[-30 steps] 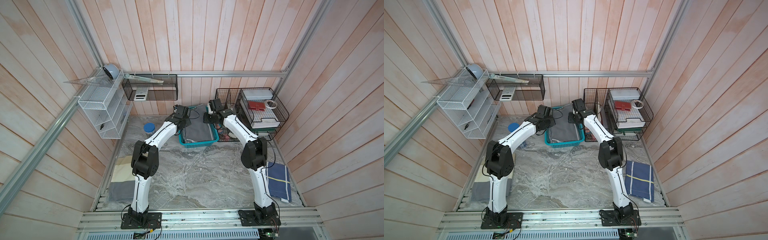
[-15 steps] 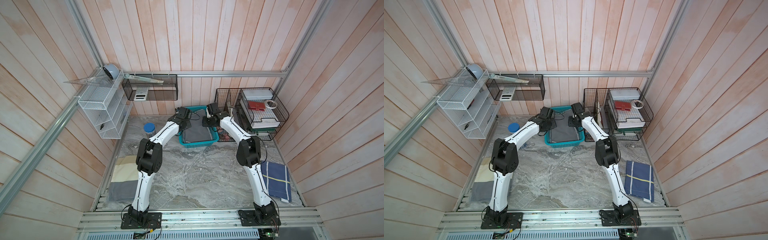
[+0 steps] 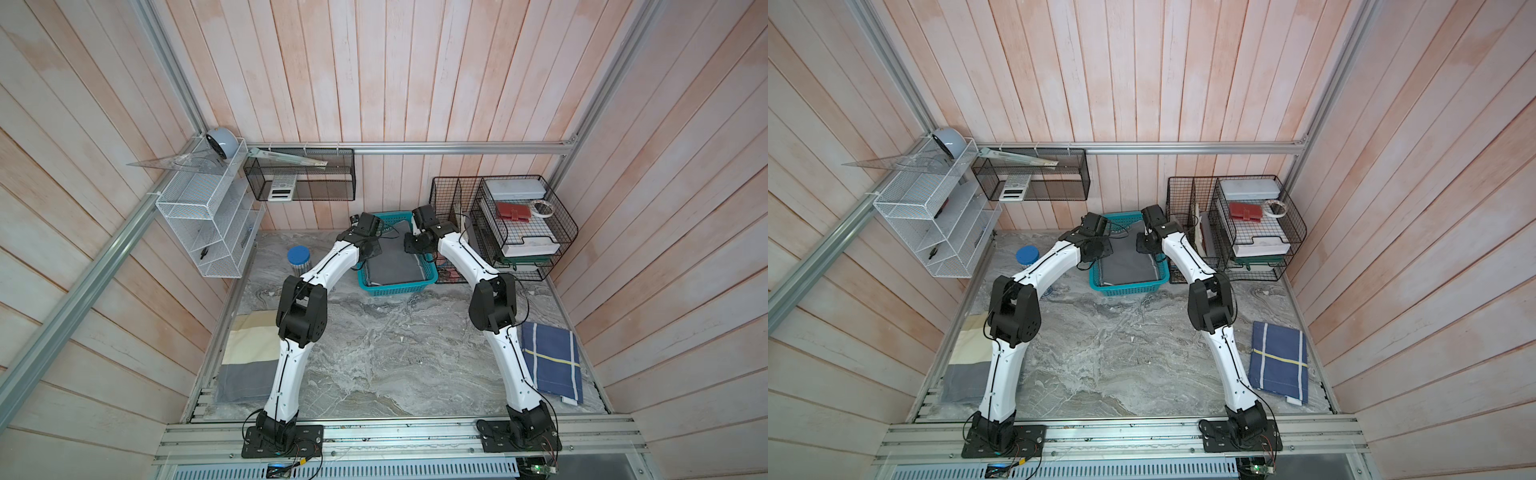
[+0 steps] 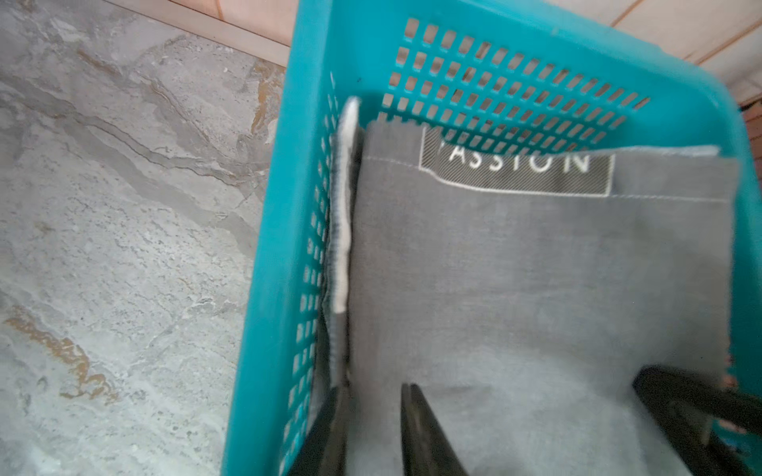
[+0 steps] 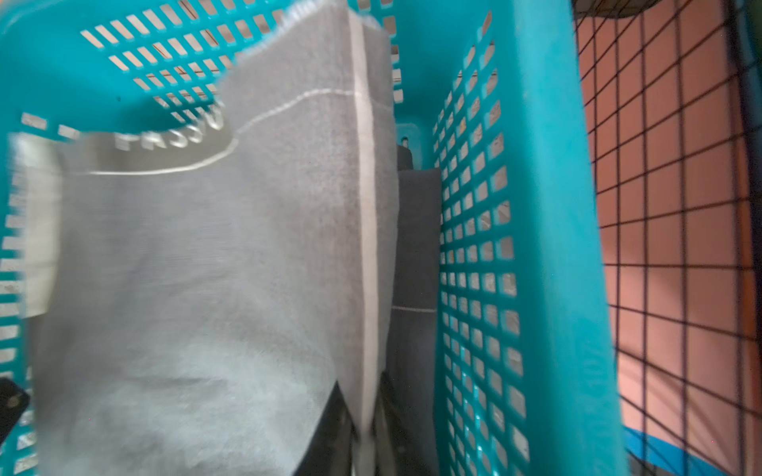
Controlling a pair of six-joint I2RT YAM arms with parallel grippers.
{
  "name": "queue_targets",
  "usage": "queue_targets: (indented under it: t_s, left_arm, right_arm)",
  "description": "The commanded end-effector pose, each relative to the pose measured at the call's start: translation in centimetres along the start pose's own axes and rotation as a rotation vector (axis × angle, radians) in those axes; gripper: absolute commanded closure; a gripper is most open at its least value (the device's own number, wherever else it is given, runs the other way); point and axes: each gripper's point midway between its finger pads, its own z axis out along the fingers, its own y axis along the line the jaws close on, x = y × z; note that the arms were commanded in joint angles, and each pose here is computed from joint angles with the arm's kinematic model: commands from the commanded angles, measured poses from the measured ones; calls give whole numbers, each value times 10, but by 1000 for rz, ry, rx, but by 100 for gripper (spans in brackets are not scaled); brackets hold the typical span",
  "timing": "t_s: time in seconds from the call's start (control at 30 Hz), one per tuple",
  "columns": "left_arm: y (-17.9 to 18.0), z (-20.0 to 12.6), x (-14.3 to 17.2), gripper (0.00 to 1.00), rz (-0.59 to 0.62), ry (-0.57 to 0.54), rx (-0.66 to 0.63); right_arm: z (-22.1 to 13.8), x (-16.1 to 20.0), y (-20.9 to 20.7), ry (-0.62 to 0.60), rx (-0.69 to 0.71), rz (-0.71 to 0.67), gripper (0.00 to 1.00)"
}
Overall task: Put the folded pillowcase in the basket
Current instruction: Place the pillowcase in the basket.
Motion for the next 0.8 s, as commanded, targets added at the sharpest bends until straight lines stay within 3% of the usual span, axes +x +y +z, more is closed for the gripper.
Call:
queue_targets:
  t_s: [0.0,0.13,0.43,0.47,0.6,0.77]
  left_arm:
    - [3,1,-7,65,1,-11,-16]
    - [0,-14,-14,62,-12,-32,5]
    - [-10,-77,-29,53,-26,-105,98]
    - [-8,-84,-27,53,-29,-110,105]
    - [10,-120,-9,49,-48,-138,144]
    - [49,-158,31,36,-39,-138,151]
  right_arm:
    - [0,3,-4,20,13,-1,73]
    - [-9,-3,-1,2,8,-6,53]
    - [-67,-16,19,-60,45,-84,49]
    - [-75,-15,23,-64,44,-89,49]
    - [-127,-1,34,-41,40,-145,30]
    - [-195,31,34,-85,49,-204,21]
